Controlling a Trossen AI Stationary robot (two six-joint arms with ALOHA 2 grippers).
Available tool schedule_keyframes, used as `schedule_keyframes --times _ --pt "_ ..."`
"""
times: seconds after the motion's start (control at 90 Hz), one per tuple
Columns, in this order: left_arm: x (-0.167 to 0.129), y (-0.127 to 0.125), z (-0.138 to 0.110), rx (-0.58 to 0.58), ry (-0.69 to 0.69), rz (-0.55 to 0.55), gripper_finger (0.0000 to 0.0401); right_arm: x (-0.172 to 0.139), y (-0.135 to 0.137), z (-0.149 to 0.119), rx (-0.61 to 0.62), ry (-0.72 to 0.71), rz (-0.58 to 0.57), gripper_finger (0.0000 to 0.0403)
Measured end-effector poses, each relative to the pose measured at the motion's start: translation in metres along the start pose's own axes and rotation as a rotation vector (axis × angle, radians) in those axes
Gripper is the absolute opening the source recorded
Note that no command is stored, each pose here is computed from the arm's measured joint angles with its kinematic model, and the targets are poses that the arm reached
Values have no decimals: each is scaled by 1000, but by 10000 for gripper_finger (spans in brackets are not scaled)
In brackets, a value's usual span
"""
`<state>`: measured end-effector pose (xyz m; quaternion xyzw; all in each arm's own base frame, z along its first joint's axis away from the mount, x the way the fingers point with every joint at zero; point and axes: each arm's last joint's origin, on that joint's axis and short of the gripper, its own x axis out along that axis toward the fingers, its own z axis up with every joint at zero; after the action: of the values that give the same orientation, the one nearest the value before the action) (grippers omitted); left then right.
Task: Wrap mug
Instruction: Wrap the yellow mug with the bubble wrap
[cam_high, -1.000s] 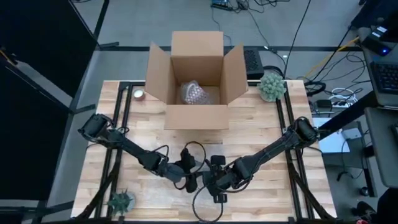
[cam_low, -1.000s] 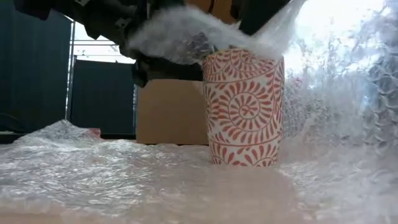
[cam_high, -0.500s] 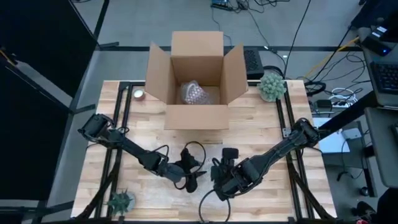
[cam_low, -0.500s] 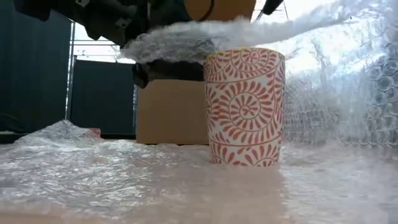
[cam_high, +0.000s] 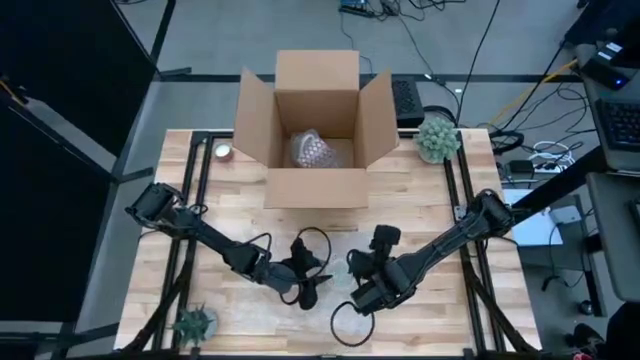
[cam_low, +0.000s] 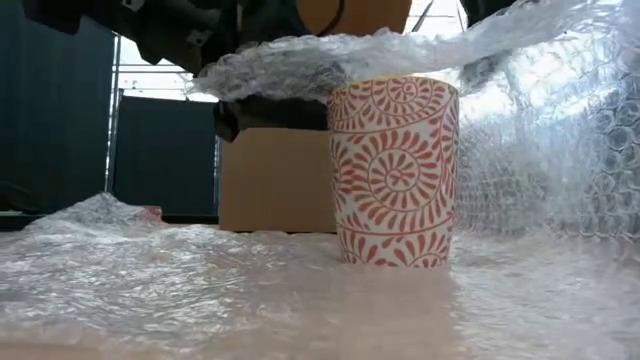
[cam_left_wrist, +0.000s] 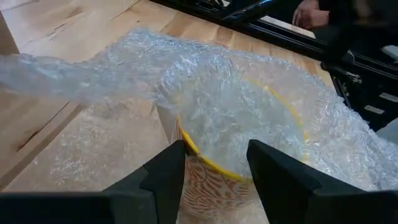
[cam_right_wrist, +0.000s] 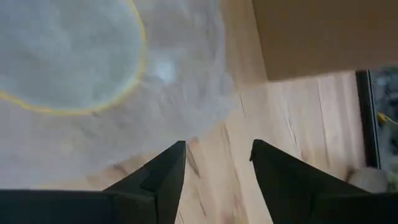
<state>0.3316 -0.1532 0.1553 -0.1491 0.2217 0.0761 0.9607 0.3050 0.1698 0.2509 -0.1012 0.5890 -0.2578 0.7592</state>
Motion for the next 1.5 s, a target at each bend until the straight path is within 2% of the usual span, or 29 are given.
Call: schedule_keyframes --times 0.1,0.211,0.344,0.567,0.678,0.889,1.1,1.211,1.367,1.5 --pt "0 0 0 -1 -2 -1 164 0 -15 -19 43 13 -56 171" --pt "0 0 0 -1 -3 -2 164 1 -38 -42 136 -2 -42 171" --pt "0 0 0 -1 -4 -2 164 17 -51 -66 240 -99 85 171" --pt "0 0 1 -3 -6 -4 164 58 -40 -78 375 -335 346 171" --pt "0 0 1 -4 -7 -5 164 64 -34 -72 401 -431 421 171" --pt "0 0 1 -3 -8 -4 164 51 -27 -52 412 -603 582 171" --pt "1 0 2 9 -12 -3 164 46 -15 -38 386 -623 647 171" --pt "1 0 2 9 -12 -3 164 41 -10 -24 340 -579 592 171" --pt "1 1 2 9 -12 -3 164 41 -7 1 285 -400 475 171" --pt "1 1 2 8 -13 -2 164 40 0 20 236 -277 434 171"
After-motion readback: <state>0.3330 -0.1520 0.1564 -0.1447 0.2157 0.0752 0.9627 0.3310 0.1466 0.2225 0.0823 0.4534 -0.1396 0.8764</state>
